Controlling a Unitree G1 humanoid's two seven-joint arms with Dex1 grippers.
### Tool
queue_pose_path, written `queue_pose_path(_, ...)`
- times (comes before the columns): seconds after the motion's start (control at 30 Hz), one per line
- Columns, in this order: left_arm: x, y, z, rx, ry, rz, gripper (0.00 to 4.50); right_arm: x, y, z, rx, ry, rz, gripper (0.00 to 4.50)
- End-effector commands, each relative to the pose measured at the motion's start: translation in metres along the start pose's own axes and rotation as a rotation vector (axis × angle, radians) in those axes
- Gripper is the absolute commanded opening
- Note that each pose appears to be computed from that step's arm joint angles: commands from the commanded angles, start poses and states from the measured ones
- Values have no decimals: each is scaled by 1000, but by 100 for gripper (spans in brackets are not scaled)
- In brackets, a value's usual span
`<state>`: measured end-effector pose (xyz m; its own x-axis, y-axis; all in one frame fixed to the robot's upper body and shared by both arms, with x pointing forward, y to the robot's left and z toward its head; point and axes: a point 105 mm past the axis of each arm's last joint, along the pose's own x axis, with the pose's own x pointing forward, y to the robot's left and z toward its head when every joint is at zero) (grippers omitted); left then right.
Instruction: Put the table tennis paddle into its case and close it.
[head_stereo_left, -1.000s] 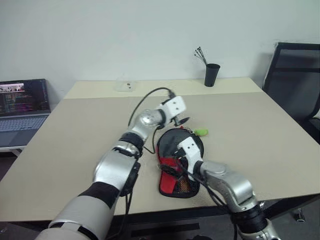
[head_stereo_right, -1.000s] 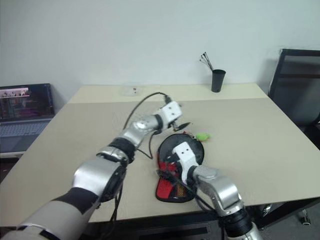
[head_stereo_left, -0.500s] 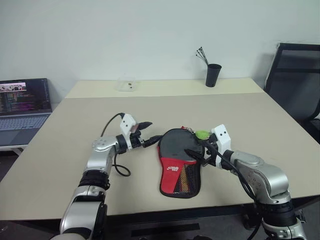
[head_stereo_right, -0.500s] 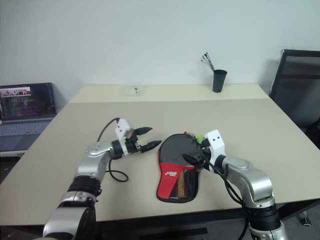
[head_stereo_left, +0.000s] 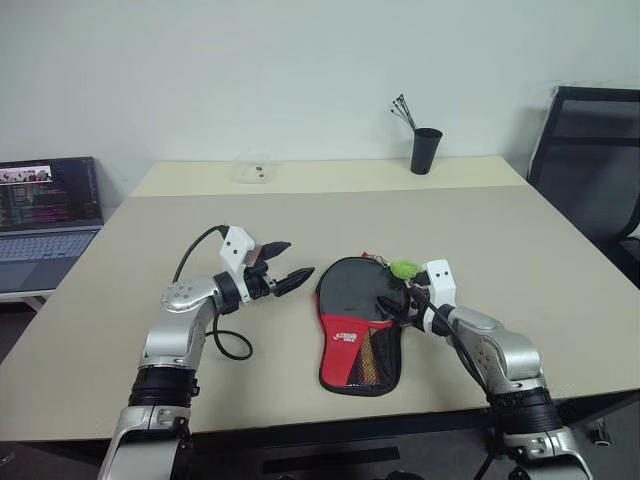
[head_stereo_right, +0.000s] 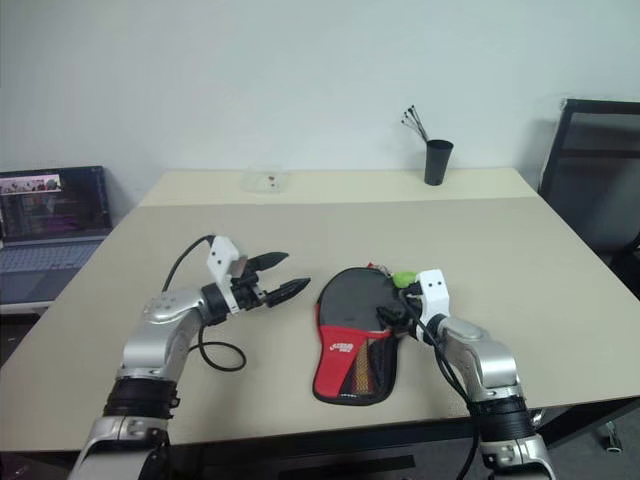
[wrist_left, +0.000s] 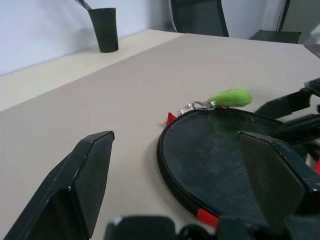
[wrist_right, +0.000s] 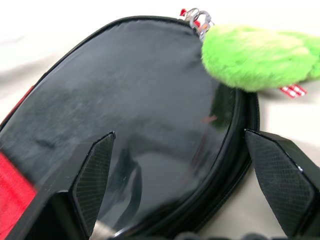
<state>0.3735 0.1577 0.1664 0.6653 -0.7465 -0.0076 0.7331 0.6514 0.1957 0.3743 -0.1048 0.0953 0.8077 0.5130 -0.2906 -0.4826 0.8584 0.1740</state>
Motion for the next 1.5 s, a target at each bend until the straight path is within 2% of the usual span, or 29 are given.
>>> queue_pose_path(0.03, -1, -1, 15, 48, -31, -3, 432, 5, 2, 2, -18, -1, 32, 315)
queue_pose_path(0.33, 3, -5, 17, 56, -25, -13, 432, 16, 11, 5, -82, 21, 123, 1)
queue_pose_path(0.67, 5, -7, 17, 65, -17, -23, 432, 31, 26, 9, -127, 25, 184, 1)
queue_pose_path(0.87, 10, -10, 14, 75, -9, -39, 432, 23, 10, 1, -155, 76, 127, 1)
queue_pose_path(0.9, 12, -11, 13, 79, -6, -44, 432, 19, 5, -1, -158, 91, 114, 44)
queue_pose_path(0.97, 16, -12, 11, 84, -3, -53, 432, 13, 1, -3, -162, 99, 106, 90)
queue_pose_path(1.07, 22, -13, 8, 86, -2, -60, 432, 5, -3, -1, -174, 101, 94, 195)
queue_pose_path(1.2, 37, -17, 0, 77, 5, -90, 432, -16, -4, 3, -282, 108, 133, 323)
queue_pose_path(1.33, 53, -22, -8, 61, 21, -142, 432, -33, -14, 18, -419, 104, 133, 323)
queue_pose_path(1.5, 70, -34, -15, 66, 41, -227, 432, -39, -30, 35, -503, 96, 88, 323)
